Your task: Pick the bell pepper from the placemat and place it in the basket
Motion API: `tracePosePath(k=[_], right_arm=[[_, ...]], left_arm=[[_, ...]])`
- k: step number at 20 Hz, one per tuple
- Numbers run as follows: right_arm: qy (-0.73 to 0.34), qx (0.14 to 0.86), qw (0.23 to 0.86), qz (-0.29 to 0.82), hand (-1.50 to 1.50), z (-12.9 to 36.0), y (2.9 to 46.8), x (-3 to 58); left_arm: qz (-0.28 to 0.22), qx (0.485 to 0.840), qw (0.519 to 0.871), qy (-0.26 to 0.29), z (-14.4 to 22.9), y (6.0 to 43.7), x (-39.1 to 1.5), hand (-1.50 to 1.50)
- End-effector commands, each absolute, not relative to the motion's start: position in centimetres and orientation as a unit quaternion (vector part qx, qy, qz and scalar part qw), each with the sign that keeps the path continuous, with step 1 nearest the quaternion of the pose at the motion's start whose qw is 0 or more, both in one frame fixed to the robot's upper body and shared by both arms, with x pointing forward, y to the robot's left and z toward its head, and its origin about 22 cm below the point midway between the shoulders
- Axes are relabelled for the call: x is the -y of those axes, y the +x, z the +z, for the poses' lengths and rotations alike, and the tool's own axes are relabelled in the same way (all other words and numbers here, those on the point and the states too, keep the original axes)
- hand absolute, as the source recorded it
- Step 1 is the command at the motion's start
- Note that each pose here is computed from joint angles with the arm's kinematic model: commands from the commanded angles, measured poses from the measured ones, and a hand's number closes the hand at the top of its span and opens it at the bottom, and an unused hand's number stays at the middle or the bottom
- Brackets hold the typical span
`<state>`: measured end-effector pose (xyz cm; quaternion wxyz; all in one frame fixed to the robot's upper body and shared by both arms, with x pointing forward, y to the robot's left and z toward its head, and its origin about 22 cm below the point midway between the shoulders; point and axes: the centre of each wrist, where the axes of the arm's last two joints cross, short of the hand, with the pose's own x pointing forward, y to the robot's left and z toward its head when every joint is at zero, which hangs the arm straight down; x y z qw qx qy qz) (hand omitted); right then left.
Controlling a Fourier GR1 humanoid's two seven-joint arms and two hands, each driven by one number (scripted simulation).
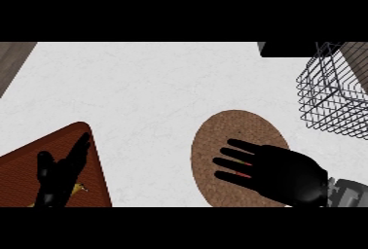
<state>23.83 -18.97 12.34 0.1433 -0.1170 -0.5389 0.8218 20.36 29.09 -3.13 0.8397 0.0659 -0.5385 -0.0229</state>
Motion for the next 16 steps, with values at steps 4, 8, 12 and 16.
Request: tracePosePath(k=[4, 8, 12, 16], right_arm=[[-0.112, 0.54, 0.133, 0.823, -1.5, 10.7, 23.4, 17.6], [-0.136, 0.51, 0.128, 0.839, -1.5, 9.2, 24.4, 19.0], [-0.154, 0.486, 0.133, 0.85, -1.5, 7.1, 24.2, 18.3], [-0.159, 0.493, 0.136, 0.844, -1.5, 8.1, 25.7, 17.7]], left_arm=[[-0.006, 0.481, 0.873, 0.076, -4.8, 21.2, -28.7, 0.0], [-0.018, 0.484, 0.872, 0.074, -5.4, 18.3, -29.8, 0.0], [-0.016, 0.482, 0.873, 0.076, -6.1, 17.8, -29.7, 0.0], [-0.012, 0.478, 0.874, 0.08, -6.2, 19.6, -28.9, 0.0]])
